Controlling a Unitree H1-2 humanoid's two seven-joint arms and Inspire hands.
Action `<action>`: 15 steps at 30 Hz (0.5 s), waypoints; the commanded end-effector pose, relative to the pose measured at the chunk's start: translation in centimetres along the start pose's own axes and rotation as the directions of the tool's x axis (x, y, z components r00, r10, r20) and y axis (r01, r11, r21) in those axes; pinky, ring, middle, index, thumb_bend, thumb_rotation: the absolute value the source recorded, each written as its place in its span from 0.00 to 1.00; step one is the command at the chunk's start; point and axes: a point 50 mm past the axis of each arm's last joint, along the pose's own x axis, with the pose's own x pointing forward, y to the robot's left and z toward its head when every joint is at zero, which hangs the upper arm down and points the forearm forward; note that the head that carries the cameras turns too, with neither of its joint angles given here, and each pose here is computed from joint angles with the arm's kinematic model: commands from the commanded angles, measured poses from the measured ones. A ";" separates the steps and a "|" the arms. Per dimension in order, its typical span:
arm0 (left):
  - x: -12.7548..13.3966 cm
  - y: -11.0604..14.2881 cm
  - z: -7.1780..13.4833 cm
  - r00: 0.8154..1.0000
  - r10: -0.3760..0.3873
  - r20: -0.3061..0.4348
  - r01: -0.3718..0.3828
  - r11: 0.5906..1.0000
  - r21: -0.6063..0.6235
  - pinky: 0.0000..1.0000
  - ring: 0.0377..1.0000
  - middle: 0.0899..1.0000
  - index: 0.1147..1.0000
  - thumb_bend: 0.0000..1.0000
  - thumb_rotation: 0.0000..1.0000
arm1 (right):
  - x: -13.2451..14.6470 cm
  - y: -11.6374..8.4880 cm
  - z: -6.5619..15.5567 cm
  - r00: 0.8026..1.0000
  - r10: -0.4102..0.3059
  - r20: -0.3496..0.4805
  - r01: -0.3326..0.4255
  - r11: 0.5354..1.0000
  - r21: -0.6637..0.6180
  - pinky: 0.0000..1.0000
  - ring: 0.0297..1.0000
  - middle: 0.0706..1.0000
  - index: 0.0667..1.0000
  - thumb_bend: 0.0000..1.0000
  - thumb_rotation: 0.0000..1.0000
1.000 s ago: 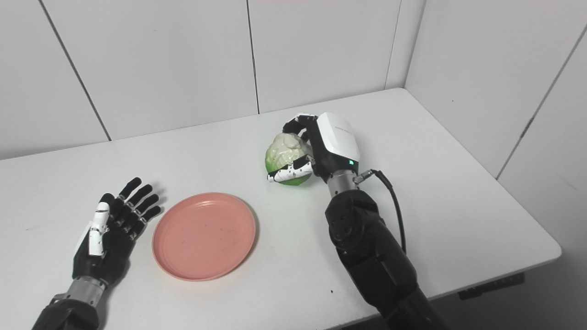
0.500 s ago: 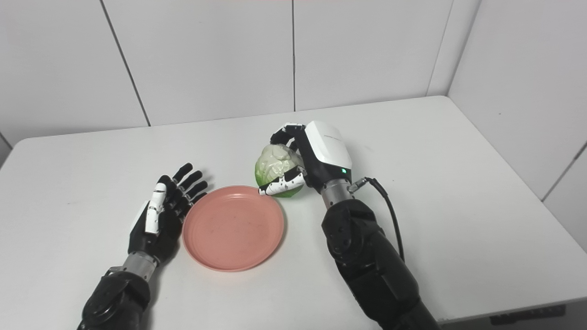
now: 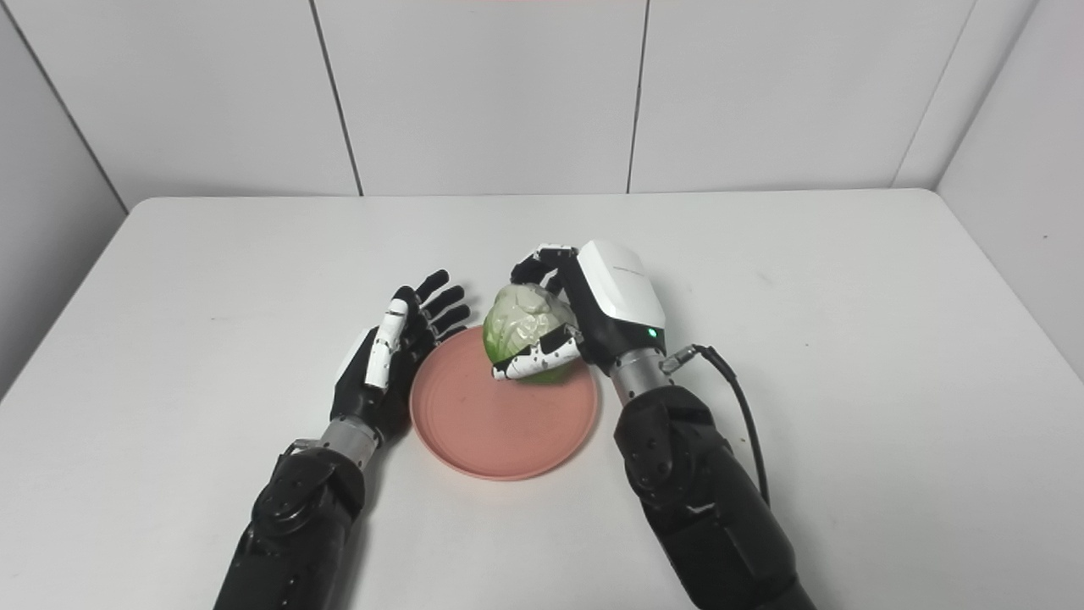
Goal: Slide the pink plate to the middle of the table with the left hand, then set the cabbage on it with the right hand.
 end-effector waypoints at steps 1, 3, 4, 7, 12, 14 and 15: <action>-0.3 -0.1 -1.7 0.994 0.016 -0.104 -0.016 1.000 -0.005 0.87 0.88 0.88 0.86 0.43 1.00 | 0.8 -0.8 1.7 0.995 -0.029 0.096 0.029 1.000 0.003 0.34 0.39 0.41 0.48 0.53 0.00; -0.2 -0.1 -1.8 0.994 0.015 -0.104 -0.015 1.000 -0.005 0.87 0.88 0.88 0.87 0.43 1.00 | 0.8 -0.5 1.9 0.995 -0.014 0.100 0.014 1.000 -0.002 0.33 0.38 0.40 0.48 0.53 0.00; -0.2 -0.1 -1.8 0.994 0.014 -0.104 -0.014 1.000 -0.005 0.87 0.87 0.88 0.87 0.43 1.00 | 0.8 -0.4 2.0 0.995 -0.008 0.101 0.008 1.000 -0.002 0.32 0.38 0.39 0.48 0.53 0.00; -0.2 -0.1 -1.7 0.995 0.012 -0.102 -0.013 1.000 -0.004 0.87 0.87 0.87 0.86 0.44 1.00 | 0.7 -0.1 2.1 0.995 0.005 0.102 -0.006 1.000 0.009 0.31 0.37 0.39 0.48 0.53 0.00; -0.3 -0.2 -1.7 0.995 0.008 -0.099 -0.008 1.000 -0.002 0.88 0.88 0.88 0.86 0.43 1.00 | 0.5 0.4 2.1 0.994 0.017 0.106 -0.019 1.000 0.012 0.29 0.34 0.38 0.49 0.52 0.00; -0.3 -0.2 -1.7 0.995 0.009 -0.099 -0.009 1.000 -0.002 0.88 0.88 0.88 0.86 0.43 1.00 | 0.5 0.6 2.0 0.995 0.022 0.101 -0.023 1.000 0.013 0.28 0.33 0.37 0.49 0.52 0.00; -0.2 -0.2 -1.6 0.995 0.010 -0.099 -0.010 1.000 -0.003 0.88 0.88 0.87 0.86 0.44 1.00 | 0.5 0.8 2.0 0.995 0.025 0.100 -0.026 1.000 0.010 0.28 0.33 0.37 0.49 0.52 0.00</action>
